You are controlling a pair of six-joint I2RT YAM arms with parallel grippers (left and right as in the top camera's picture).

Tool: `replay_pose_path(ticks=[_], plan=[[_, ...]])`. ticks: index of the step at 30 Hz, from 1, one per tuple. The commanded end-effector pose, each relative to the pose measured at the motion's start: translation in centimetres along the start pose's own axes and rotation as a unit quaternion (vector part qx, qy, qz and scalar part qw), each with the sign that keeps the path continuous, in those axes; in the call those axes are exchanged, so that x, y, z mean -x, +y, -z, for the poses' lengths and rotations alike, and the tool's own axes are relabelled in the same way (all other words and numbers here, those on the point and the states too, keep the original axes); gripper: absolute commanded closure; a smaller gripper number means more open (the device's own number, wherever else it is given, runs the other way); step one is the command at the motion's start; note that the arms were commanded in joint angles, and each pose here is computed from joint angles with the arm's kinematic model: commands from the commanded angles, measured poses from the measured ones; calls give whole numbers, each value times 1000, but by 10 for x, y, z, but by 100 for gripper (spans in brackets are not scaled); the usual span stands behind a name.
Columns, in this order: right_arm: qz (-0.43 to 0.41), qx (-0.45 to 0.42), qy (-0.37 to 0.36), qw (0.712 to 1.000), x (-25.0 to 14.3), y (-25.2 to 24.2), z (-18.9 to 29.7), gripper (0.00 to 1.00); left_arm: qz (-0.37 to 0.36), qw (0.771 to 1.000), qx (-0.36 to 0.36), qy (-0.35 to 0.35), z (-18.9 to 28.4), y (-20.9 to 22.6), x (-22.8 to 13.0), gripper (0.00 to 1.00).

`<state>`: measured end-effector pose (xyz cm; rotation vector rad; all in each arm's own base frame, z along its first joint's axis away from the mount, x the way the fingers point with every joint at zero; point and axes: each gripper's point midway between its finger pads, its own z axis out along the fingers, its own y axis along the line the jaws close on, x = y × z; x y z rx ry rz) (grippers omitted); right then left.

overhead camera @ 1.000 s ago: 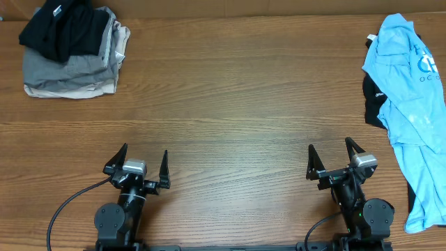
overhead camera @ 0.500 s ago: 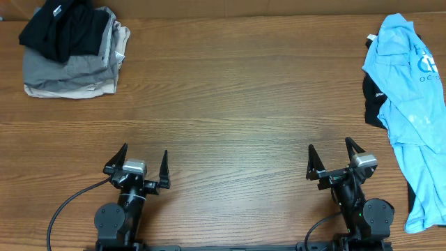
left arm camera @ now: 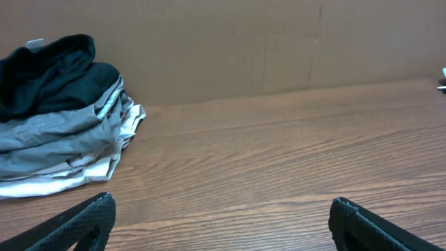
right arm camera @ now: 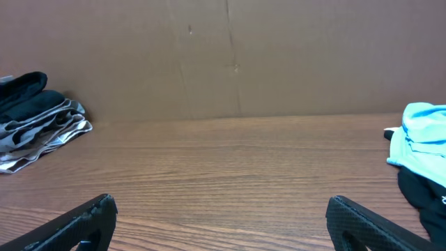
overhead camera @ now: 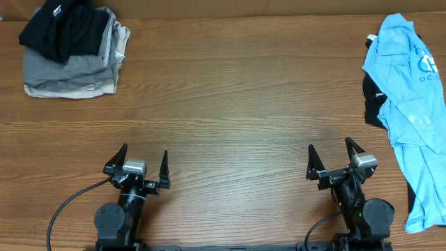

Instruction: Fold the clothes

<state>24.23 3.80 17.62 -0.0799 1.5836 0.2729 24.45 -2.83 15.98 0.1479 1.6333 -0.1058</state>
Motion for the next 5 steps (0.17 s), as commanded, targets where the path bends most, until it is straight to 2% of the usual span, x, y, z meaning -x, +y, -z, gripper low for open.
replay_pose_path(ticks=[1, 5], plan=[[-1, 0, -4, 1000, -1, 0, 0, 0, 4, 1000, 4, -3, 0, 1, 0, 0], [-1, 0, -4, 1000, -1, 0, 0, 0, 4, 1000, 4, -3, 0, 1, 0, 0]])
